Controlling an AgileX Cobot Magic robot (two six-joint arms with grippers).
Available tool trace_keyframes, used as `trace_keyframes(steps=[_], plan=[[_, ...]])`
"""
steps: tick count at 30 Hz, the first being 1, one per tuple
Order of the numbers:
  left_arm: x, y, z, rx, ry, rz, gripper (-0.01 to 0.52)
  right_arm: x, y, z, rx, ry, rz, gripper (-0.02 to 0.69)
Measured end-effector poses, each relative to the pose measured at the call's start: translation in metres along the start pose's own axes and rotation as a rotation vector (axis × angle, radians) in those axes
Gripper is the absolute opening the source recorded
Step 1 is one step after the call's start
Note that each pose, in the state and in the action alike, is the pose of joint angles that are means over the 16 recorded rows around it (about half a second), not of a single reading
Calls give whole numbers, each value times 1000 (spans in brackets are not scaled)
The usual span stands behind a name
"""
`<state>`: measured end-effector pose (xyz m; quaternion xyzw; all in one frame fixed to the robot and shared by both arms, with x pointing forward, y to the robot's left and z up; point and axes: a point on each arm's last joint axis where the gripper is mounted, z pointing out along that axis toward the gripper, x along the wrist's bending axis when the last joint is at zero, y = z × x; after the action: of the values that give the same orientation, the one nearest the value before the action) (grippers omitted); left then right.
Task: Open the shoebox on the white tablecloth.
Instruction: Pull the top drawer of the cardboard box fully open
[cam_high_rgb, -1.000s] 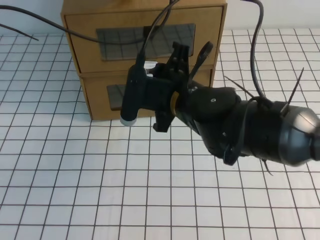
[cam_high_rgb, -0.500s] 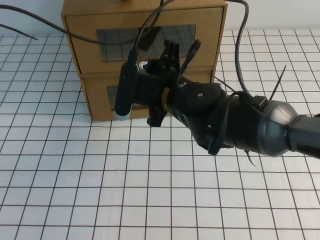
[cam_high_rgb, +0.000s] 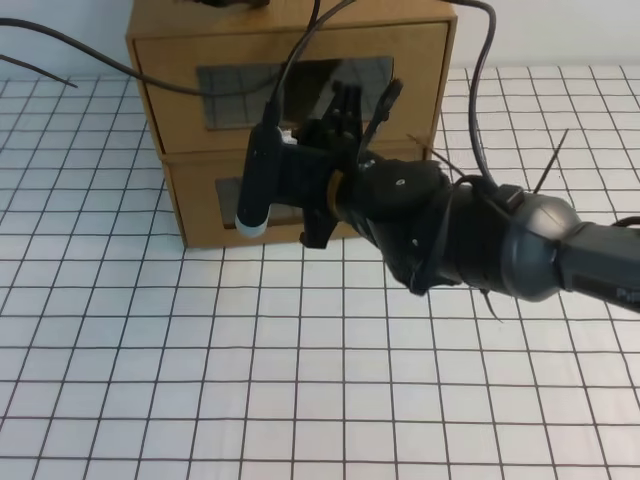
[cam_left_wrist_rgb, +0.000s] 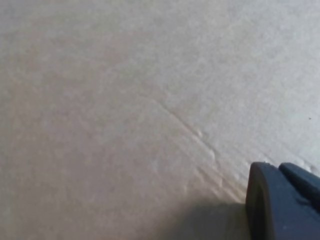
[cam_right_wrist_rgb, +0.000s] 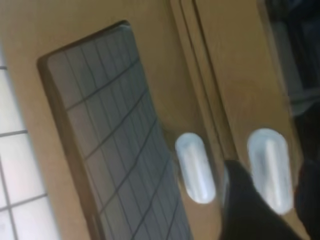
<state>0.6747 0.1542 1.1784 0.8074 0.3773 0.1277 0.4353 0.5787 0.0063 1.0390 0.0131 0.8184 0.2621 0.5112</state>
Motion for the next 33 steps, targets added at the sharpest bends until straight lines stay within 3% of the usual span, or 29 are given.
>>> trace_keyframes(steps=[16, 33], plan=[[-1, 0, 0, 3, -12, -7, -2, 5, 2, 19, 12, -13, -16, 213], [-1, -1, 0, 7, -15, -5, -2, 2, 0, 24, 58, -56, -124, 85]])
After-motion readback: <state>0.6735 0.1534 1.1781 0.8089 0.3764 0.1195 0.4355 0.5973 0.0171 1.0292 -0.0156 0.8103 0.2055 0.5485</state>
